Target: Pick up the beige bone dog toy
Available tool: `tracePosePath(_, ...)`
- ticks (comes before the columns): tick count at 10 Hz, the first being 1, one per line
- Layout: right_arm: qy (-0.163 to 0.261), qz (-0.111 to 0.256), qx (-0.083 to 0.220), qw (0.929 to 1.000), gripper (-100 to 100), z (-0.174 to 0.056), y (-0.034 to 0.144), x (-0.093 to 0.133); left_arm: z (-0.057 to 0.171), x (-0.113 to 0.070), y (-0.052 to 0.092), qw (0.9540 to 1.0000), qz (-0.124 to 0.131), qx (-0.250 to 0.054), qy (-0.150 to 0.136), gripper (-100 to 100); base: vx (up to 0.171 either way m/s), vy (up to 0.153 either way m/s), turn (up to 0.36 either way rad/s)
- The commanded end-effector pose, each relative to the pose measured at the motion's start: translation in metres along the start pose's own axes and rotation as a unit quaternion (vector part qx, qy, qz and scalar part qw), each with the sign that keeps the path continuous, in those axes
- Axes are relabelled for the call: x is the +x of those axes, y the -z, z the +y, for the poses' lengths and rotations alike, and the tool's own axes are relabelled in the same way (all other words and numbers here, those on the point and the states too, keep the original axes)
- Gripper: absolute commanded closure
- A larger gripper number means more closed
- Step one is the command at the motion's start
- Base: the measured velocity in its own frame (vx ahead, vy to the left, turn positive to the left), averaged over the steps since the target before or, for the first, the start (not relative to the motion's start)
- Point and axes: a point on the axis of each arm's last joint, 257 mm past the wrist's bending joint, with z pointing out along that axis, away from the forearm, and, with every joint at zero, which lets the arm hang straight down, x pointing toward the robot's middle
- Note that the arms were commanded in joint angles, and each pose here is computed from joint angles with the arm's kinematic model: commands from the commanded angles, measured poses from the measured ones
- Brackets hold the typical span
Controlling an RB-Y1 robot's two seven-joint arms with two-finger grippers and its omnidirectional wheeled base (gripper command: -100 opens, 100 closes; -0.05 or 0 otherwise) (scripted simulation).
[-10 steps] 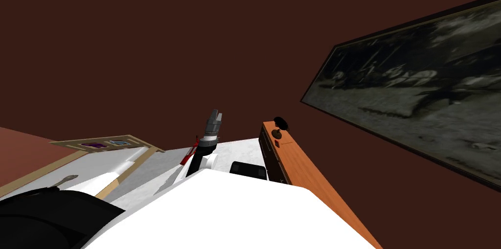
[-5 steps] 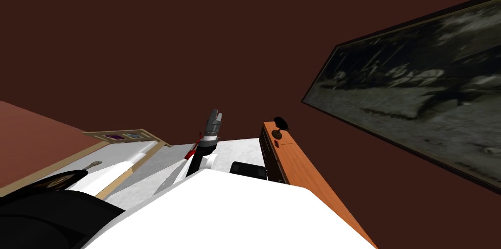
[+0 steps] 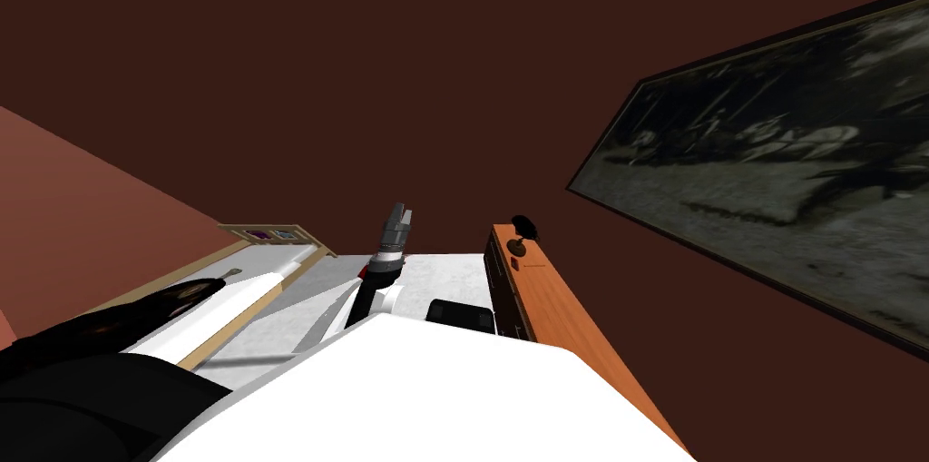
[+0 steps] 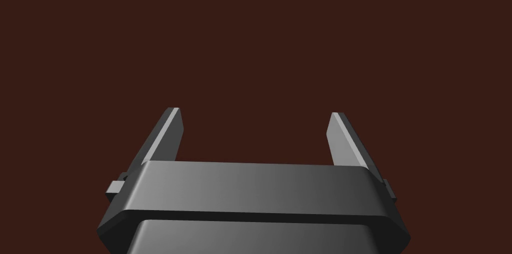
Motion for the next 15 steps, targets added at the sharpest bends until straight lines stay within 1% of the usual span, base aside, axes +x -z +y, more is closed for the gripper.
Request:
tracePosePath(1, -0.006, 0.002, 0.002, 1.0, -100, 0.002, -0.004, -0.002, 0.0, 0.0, 0.0, 1.0, 0.0, 0.0, 0.0, 0, -0.069, -0.018, 0.059)
tracePosePath(3, -0.007, 0.003, 0.003, 1.0, -100, 0.001, -0.003, -0.002, 0.0, 0.0, 0.0, 1.0, 0.0, 0.0, 0.0, 0, -0.01, -0.005, -0.007)
tracePosePath(4, -0.007, 0.003, 0.003, 1.0, 100, 0.001, -0.003, -0.002, 0.0, 0.0, 0.0, 1.0, 0.0, 0.0, 0.0, 0, 0.0, 0.0, 0.0)
tracePosePath(8, -0.007, 0.003, 0.003, 1.0, 100, 0.001, -0.003, -0.002, 0.0, 0.0, 0.0, 1.0, 0.0, 0.0, 0.0, 0, 0.0, 0.0, 0.0)
tracePosePath(9, -0.007, 0.003, 0.003, 1.0, 0, 0.001, -0.003, -0.002, 0.0, 0.0, 0.0, 1.0, 0.0, 0.0, 0.0, 0, 0.0, 0.0, 0.0)
tracePosePath(10, 0.0, 0.0, 0.001, 1.0, 100, -0.001, 0.0, 0.001, 0.0, 0.0, 0.0, 1.0, 0.0, 0.0, 0.0, 0, 0.054, 0.013, -0.127)
tracePosePath(13, 0.017, -0.006, -0.001, 0.9998, 100, -0.01, 0.01, 0.009, 0.0, 0.0, 0.0, 1.0, 0.0, 0.0, 0.0, 0, 0.111, 0.037, -0.13)
tracePosePath(14, 0.017, -0.006, -0.001, 0.9998, 100, -0.01, 0.01, 0.009, 0.0, 0.0, 0.0, 1.0, 0.0, 0.0, 0.0, 0, 0.061, 0.015, -0.045)
tracePosePath(15, 0.025, -0.009, -0.002, 0.9997, 100, -0.014, 0.014, 0.012, 0.0, 0.0, 0.0, 1.0, 0.0, 0.0, 0.0, 0, 0.055, 0.013, -0.085)
